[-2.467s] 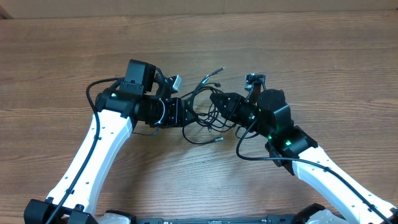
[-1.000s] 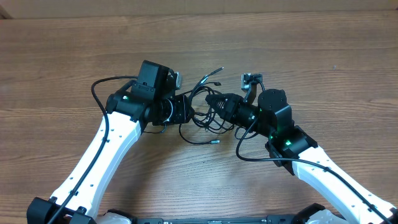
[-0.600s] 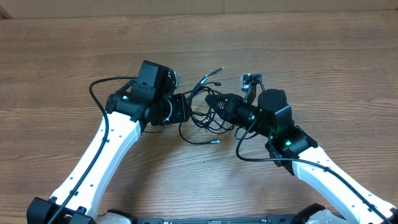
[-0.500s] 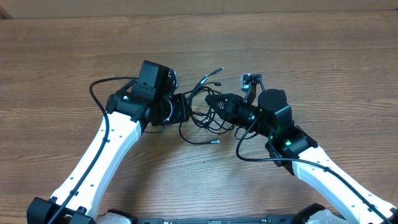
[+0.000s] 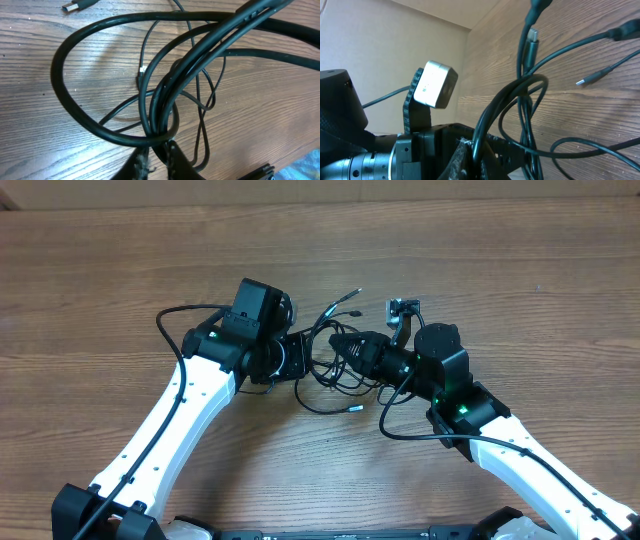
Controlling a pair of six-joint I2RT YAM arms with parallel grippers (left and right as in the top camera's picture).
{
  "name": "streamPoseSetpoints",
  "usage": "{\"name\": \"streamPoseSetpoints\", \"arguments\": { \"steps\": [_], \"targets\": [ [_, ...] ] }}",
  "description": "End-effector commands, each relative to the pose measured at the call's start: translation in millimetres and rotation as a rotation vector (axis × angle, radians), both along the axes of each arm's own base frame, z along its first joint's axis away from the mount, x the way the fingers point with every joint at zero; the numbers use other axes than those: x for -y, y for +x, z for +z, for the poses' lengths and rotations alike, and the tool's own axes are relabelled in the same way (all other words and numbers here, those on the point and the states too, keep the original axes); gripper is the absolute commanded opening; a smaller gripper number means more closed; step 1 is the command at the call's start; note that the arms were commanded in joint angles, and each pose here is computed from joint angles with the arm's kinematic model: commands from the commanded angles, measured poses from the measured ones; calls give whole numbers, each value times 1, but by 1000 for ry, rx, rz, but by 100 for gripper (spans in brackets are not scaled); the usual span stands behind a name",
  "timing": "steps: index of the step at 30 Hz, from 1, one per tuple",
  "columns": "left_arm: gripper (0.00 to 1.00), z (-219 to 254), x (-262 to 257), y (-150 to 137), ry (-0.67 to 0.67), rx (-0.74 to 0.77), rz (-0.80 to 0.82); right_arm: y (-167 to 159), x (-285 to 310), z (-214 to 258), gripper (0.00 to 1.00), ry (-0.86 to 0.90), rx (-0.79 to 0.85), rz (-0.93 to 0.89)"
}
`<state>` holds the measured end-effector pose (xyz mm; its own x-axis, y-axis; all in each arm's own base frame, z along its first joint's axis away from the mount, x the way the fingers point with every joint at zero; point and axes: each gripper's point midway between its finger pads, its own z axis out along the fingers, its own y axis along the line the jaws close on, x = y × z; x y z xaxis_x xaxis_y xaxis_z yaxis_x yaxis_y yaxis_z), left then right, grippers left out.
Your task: Untangle cables
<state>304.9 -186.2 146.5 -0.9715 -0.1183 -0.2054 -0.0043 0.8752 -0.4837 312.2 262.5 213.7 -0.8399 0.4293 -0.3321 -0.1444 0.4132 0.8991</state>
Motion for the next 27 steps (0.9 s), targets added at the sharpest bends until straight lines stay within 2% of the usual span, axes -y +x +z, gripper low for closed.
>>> {"name": "streamPoseSetpoints", "arguments": {
  "steps": [1, 8, 15, 27],
  "targets": [
    [9, 5, 4, 3, -10, 7, -3, 2, 0, 7, 4, 15, 16, 0],
    [9, 5, 5, 3, -11, 6, -4, 2, 0, 7, 4, 15, 16, 0],
    [17, 5, 6, 1, -21, -13, 13, 2, 0, 7, 4, 15, 16, 0],
    [17, -4, 6, 4, -17, -45, 46, 2, 0, 7, 4, 15, 16, 0]
  ]
}}
